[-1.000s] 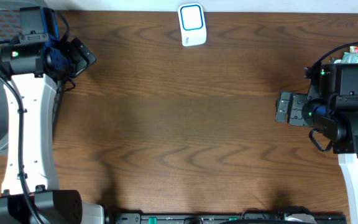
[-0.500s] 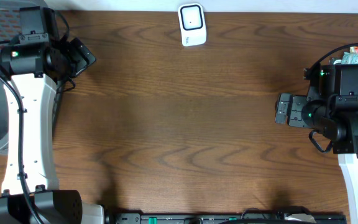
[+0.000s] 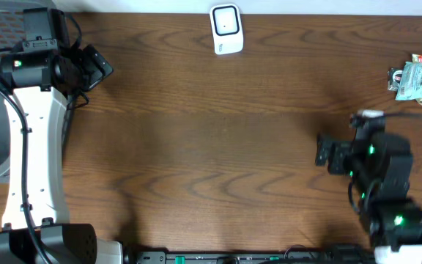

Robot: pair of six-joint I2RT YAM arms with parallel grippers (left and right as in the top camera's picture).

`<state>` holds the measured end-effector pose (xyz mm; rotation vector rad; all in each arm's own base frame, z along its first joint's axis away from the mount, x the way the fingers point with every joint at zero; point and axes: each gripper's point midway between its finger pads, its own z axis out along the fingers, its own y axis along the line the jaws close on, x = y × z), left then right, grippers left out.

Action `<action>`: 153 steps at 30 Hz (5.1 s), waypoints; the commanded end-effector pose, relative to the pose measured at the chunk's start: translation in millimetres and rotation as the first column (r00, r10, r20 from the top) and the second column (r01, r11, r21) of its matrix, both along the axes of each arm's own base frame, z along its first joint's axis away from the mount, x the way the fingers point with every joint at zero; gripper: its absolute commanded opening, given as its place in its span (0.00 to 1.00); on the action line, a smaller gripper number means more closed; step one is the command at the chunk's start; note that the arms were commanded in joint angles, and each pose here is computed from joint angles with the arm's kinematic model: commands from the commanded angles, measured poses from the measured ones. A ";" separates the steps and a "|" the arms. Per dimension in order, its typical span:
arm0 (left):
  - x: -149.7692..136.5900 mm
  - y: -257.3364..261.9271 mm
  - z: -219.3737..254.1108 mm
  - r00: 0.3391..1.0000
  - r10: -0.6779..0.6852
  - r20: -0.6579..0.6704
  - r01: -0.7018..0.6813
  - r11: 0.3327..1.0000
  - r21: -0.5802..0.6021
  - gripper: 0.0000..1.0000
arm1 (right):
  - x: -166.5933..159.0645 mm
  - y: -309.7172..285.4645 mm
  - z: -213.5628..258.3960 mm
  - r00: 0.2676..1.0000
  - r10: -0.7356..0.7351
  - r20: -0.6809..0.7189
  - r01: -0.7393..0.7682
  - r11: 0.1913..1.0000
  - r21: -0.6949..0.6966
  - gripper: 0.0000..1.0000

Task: Scan the item barcode

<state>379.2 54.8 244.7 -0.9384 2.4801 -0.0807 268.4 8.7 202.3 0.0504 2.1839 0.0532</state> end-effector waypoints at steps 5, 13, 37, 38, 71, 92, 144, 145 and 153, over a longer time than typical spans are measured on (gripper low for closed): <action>-1.4 2.2 2.7 1.000 0.010 0.006 -0.010 1.000 0.004 0.98 | -13.2 21.3 -4.6 0.944 0.163 0.288 -0.157 0.987 -0.044 0.99; -1.4 2.2 2.7 1.000 0.010 0.006 -0.010 1.000 0.004 0.98 | -24.0 25.1 -12.3 0.878 0.180 0.443 -0.171 0.983 -0.061 0.99; -1.4 2.2 2.7 1.000 0.010 0.006 -0.010 1.000 0.004 0.98 | -25.5 26.0 -4.8 0.739 0.195 0.645 -0.148 0.981 -0.127 0.99; -1.4 2.2 2.7 1.000 0.010 0.006 -0.010 1.000 0.004 0.98 | -25.1 24.8 -7.8 0.748 0.189 0.636 -0.142 0.982 -0.125 0.99; -1.4 2.2 2.7 1.000 0.010 0.006 -0.010 1.000 0.004 0.98 | -22.8 7.4 -46.0 0.856 0.071 0.512 -0.055 0.997 -0.046 0.99; -3.9 3.8 1.6 1.000 -0.015 -0.010 0.016 1.000 0.027 0.98 | -22.8 7.4 -45.9 0.856 0.071 0.513 -0.055 0.997 -0.046 0.99; -131.0 -66.2 -110.7 0.524 -0.601 0.603 0.301 0.793 0.529 0.98 | -22.8 7.4 -45.9 0.856 0.071 0.513 -0.055 0.997 -0.046 0.99; -130.3 -66.1 -108.3 0.508 -0.602 0.616 0.287 0.792 0.538 0.98 | -22.8 7.4 -45.9 0.856 0.071 0.513 -0.055 0.997 -0.046 0.99; -135.1 -76.0 -95.0 0.453 -0.617 0.643 0.269 0.782 0.562 0.98 | -22.8 7.4 -45.9 0.856 0.071 0.513 -0.055 0.997 -0.046 0.99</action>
